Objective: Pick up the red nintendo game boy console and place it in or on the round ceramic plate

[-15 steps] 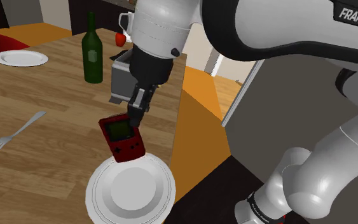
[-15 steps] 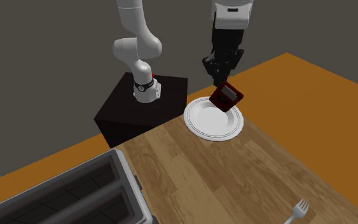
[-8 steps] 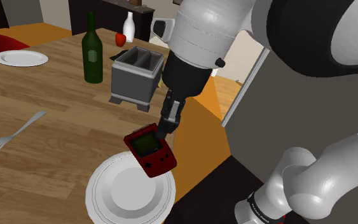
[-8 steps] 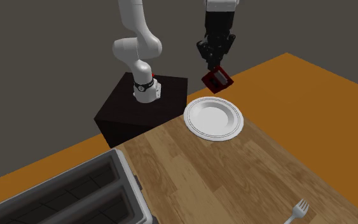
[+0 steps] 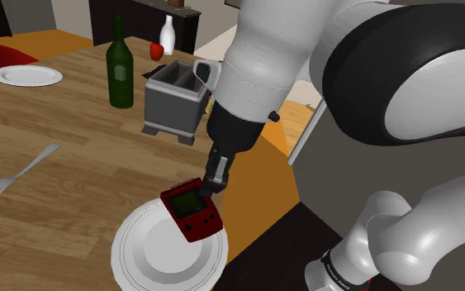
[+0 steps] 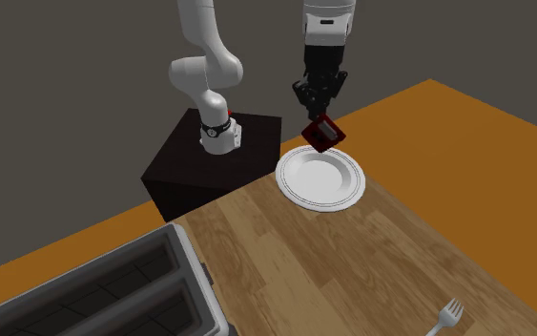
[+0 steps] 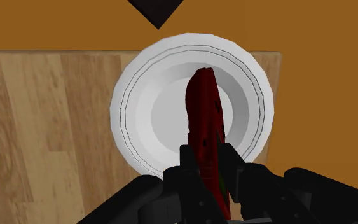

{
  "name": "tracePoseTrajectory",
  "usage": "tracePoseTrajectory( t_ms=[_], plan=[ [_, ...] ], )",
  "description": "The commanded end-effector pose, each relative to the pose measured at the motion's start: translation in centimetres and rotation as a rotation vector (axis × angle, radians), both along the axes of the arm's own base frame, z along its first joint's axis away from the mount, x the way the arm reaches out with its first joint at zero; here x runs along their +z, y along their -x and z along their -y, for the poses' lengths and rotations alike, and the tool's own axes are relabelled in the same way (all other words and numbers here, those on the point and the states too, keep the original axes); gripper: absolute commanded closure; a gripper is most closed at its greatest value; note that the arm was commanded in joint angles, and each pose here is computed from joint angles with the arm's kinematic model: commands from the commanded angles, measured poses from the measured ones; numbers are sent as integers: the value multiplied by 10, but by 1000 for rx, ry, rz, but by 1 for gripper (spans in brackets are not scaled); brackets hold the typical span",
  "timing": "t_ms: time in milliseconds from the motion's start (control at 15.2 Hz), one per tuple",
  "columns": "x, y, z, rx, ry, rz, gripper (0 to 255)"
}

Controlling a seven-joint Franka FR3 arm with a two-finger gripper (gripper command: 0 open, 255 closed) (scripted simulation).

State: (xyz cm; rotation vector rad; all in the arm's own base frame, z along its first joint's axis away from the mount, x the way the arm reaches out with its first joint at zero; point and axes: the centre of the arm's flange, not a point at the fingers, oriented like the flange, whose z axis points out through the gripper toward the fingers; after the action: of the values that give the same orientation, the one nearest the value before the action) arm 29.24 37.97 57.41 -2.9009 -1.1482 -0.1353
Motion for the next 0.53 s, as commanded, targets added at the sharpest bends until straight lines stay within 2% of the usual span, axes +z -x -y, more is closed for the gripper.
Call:
tracePoseTrajectory(
  t_ms=[0, 462],
  plan=[
    [-10, -1, -1, 0, -1, 1, 255],
    [-47, -1, -1, 0, -1, 1, 255]
  ],
)
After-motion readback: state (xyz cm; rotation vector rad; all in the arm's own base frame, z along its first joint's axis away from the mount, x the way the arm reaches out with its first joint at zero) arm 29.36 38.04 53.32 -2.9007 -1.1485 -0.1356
